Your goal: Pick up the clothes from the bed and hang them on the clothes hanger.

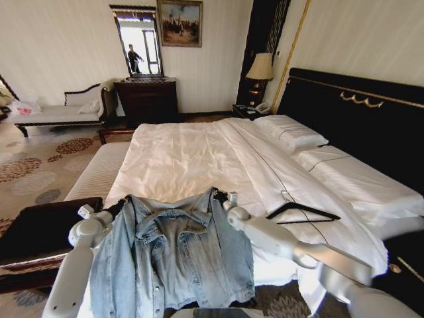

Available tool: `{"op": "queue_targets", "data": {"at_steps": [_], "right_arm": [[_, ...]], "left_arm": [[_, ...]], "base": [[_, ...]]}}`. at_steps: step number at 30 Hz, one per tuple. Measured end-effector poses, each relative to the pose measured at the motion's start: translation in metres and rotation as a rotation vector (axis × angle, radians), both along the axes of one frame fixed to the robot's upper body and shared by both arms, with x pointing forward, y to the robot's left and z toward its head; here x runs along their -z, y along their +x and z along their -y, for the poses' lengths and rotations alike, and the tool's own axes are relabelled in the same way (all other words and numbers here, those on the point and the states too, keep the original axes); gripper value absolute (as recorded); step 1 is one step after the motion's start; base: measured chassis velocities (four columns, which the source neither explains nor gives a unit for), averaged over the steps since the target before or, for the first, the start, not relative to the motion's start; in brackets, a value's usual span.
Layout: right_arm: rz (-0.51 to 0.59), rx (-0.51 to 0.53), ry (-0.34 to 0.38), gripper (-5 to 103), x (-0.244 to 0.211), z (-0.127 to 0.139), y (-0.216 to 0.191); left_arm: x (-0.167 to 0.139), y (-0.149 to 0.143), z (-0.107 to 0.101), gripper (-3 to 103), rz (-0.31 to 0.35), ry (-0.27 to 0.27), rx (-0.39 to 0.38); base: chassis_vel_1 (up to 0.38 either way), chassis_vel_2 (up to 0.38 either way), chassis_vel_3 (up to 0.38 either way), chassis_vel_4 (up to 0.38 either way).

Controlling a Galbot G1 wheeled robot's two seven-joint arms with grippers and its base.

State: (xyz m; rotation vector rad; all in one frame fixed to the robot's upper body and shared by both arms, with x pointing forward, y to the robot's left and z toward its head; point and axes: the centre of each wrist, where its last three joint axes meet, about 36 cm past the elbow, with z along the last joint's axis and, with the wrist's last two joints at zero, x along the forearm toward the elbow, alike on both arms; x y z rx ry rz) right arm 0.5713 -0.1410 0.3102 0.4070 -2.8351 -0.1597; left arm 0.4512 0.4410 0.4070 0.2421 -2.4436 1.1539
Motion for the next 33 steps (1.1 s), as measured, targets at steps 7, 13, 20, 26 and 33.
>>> {"op": "queue_targets", "data": {"at_steps": [7, 13, 20, 26, 33], "right_arm": [[-0.01, 0.035, -0.033, 0, 0.012, -0.011, 0.005], [-0.003, 0.113, -0.139, 9, 0.013, 0.008, 0.0], [0.073, 0.152, -0.164, 31, -0.017, 0.041, -0.004], [0.138, 0.015, -0.004, 52, -0.072, 0.044, -0.025], [0.078, -0.253, 0.085, 74, -0.106, 0.029, -0.07]], "left_arm": [[0.034, 0.002, 0.003, 5, -0.02, 0.016, -0.032], [0.034, -0.011, 0.007, 17, -0.013, 0.173, -0.044], [0.006, -0.058, -0.004, 45, 0.053, 0.453, 0.015], [-0.058, -0.091, 0.001, 67, 0.246, 0.483, 0.016], [-0.16, -0.121, 0.04, 89, 0.555, 0.457, 0.008]], "base": [[0.0, 0.0, 0.0, 0.0], [0.0, 0.0, 0.0, 0.0], [0.0, 0.0, 0.0, 0.0], [0.0, 0.0, 0.0, 0.0], [0.0, 0.0, 0.0, 0.0]]}}
